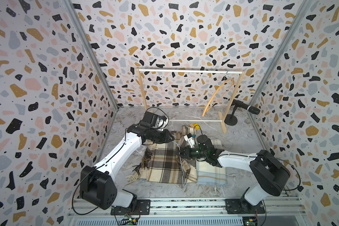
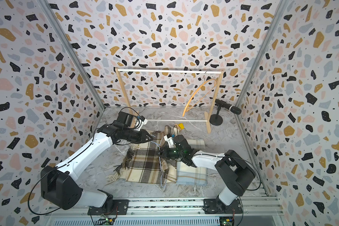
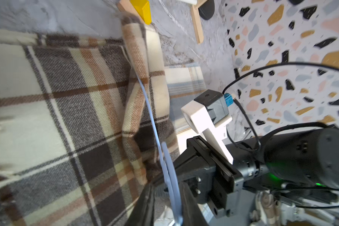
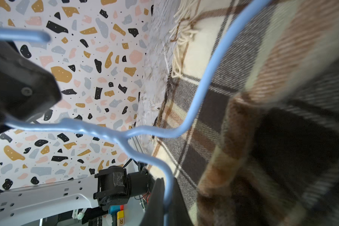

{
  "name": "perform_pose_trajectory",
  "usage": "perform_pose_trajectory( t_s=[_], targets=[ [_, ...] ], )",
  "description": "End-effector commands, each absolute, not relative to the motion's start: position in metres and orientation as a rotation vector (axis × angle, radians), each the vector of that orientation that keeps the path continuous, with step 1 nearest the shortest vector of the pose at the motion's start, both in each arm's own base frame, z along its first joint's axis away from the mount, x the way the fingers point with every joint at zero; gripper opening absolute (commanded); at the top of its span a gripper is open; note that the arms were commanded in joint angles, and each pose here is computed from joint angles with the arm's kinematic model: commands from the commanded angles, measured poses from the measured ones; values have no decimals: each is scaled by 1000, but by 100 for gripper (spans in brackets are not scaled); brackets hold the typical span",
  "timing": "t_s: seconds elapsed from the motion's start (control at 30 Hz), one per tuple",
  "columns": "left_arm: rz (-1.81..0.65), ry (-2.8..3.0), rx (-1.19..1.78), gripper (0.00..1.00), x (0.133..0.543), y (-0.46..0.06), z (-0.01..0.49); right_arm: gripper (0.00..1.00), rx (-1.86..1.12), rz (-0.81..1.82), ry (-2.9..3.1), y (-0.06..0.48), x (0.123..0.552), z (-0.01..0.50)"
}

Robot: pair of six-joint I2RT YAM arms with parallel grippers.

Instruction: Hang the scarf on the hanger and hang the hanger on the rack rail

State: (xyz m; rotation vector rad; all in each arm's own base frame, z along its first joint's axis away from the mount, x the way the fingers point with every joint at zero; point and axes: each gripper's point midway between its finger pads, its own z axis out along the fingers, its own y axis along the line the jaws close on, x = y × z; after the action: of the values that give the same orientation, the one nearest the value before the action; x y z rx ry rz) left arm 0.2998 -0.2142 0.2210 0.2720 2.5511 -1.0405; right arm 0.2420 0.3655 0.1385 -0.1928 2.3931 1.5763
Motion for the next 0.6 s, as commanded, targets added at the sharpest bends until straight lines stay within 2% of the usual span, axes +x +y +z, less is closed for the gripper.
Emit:
perform_pose_trajectory(
  t_s=[0.0, 0.1, 0.2, 0.37, 0.57],
  targets=[
    [-1047, 2449, 282, 41, 297, -200, 254, 0, -152, 1535, 2381, 350, 245, 145],
    [-981, 2432, 210, 53, 297, -177, 252, 0, -157, 1517, 2388, 342, 242, 144],
    [-981, 2457, 143, 61, 295, -169, 234, 0, -174, 1492, 2400, 336, 239, 142],
    [-1174, 2455, 87, 63, 295, -191, 201, 0, -171, 1472, 2394, 329, 236, 140],
    [-1256, 2530, 152, 64, 294, -228, 164, 0, -176, 1491, 2389, 331, 237, 141]
  ],
)
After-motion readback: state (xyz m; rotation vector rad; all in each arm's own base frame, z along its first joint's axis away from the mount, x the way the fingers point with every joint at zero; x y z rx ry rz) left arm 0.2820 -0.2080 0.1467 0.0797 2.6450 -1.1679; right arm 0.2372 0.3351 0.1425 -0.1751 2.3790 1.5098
